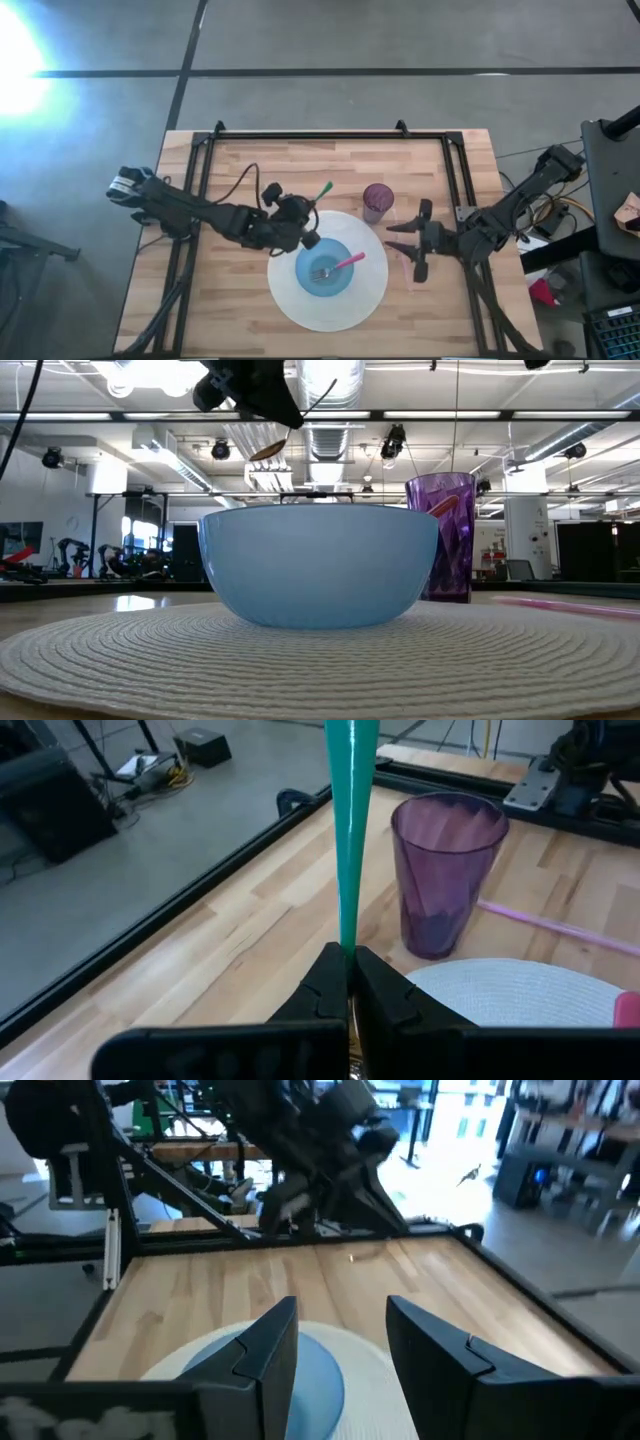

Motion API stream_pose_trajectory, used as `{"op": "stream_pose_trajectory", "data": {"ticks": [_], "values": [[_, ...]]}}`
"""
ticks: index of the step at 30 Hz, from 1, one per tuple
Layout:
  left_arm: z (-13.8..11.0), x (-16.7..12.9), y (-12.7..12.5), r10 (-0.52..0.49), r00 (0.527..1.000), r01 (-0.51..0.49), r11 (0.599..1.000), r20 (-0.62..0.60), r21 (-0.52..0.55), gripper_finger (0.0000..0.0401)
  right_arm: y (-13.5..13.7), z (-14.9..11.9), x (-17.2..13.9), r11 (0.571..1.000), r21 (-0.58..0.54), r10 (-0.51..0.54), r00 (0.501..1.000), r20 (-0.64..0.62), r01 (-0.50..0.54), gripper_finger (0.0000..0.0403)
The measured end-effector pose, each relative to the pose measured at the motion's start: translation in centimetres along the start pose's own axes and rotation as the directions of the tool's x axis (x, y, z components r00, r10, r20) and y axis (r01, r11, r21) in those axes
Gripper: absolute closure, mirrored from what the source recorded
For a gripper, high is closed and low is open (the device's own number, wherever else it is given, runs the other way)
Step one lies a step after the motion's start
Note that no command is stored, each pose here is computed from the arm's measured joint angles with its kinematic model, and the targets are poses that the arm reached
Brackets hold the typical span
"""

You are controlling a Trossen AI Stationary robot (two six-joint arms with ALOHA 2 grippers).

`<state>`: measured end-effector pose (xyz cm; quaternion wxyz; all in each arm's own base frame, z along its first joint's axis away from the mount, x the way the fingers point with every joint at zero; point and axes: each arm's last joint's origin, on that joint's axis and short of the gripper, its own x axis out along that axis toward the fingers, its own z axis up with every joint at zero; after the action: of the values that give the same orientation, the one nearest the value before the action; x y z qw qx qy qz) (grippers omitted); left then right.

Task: Pick & Place Utensil
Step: Put the green spoon into the blue bowl

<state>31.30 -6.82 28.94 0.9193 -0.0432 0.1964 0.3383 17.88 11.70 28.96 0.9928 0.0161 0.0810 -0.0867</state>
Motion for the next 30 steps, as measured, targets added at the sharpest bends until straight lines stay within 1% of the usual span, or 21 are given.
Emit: {"op": "stream_pose_trajectory", "data": {"ticks": [5,8,11,15,19,23,27,30], "values": [[-0.7,0.4,-0.2,-0.02,0.999,0.019,1.0,0.04,0.016,0.0401,1.0,0.0,0.9,0.997,-0.075,-0.003,0.999,0.048,0.007,0.0255],[-1.0,0.6,-0.3,-0.032,0.998,0.03,0.999,0.063,0.039,0.0401,1.4,0.0,1.4,0.995,-0.086,-0.038,0.997,0.072,0.044,0.0255],[-0.9,0.6,-0.5,-0.046,0.995,0.041,0.997,0.087,0.061,0.0401,1.6,-0.4,1.9,0.99,-0.091,-0.099,0.992,0.077,0.106,0.0255],[-0.9,0.5,-0.5,-0.05,0.994,0.042,0.995,0.093,0.087,0.0401,1.6,-0.9,2.7,0.98,-0.069,-0.182,0.981,0.07,0.187,0.0255],[-0.9,0.5,-0.6,-0.052,0.994,0.042,0.993,0.096,0.108,0.0401,1.2,-1.4,3.5,0.959,-0.014,-0.282,0.957,0.066,0.284,0.0255],[-0.9,0.4,-0.7,-0.057,0.994,0.043,0.989,0.096,0.14,0.0401,1.0,-1.9,4.4,0.95,0.017,-0.314,0.948,0.052,0.313,0.0246],[-1.0,0.3,-0.8,-0.064,0.994,0.048,0.984,0.094,0.171,0.0401,0.7,-2.2,5.1,0.941,0.057,-0.337,0.94,0.047,0.334,0.022],[-1.0,0.1,-0.9,-0.07,0.993,0.05,0.979,0.094,0.196,0.0401,0.7,-2.1,5.7,0.936,0.102,-0.344,0.937,0.067,0.336,0.0202]]}}
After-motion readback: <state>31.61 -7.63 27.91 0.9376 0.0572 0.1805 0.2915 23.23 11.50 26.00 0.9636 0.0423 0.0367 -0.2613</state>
